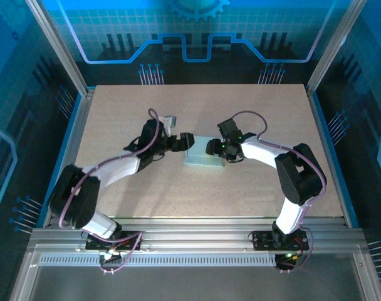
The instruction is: Fold the paper box
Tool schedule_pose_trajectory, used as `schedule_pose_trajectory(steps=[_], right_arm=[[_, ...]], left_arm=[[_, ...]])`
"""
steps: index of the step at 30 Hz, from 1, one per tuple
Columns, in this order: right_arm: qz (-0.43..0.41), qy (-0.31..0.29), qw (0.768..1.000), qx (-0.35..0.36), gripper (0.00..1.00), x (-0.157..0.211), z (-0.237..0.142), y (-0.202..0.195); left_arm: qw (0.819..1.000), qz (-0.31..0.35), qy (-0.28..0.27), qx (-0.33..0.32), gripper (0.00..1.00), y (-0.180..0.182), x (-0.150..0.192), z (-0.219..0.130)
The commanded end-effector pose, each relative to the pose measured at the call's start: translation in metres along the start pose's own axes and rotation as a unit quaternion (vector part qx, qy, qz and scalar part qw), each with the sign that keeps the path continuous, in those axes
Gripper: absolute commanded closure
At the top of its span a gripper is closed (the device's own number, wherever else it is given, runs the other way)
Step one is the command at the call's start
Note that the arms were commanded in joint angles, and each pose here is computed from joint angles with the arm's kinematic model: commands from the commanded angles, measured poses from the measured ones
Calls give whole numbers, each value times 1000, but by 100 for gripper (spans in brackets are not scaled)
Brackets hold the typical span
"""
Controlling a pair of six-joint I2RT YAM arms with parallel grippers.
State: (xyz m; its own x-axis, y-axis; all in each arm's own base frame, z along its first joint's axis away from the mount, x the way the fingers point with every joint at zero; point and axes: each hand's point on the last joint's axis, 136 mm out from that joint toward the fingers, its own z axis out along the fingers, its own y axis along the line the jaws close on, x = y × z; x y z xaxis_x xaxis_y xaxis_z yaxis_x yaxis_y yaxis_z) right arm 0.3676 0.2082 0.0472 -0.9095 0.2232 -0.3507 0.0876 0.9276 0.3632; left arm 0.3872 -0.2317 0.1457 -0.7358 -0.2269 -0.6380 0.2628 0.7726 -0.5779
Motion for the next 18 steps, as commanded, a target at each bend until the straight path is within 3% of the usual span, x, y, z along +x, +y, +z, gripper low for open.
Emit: schedule_pose_trajectory(steps=[1,3,8,18], right_arm=[[-4,11,1000,0,32,5,6,-5],[-4,11,1000,-9,31,4,4,-3],[-9,14,999,-33,30,3,2,4],[-11,-7,997,-75,27,-4,-15,14]], left_arm=[[991,-73,107,-24,25,24,36,15],[989,-84,118,-32,36,33,36,23],[987,-83,133,-40,52,43,38,38],[981,-105,153,-59,71,62,56,48]])
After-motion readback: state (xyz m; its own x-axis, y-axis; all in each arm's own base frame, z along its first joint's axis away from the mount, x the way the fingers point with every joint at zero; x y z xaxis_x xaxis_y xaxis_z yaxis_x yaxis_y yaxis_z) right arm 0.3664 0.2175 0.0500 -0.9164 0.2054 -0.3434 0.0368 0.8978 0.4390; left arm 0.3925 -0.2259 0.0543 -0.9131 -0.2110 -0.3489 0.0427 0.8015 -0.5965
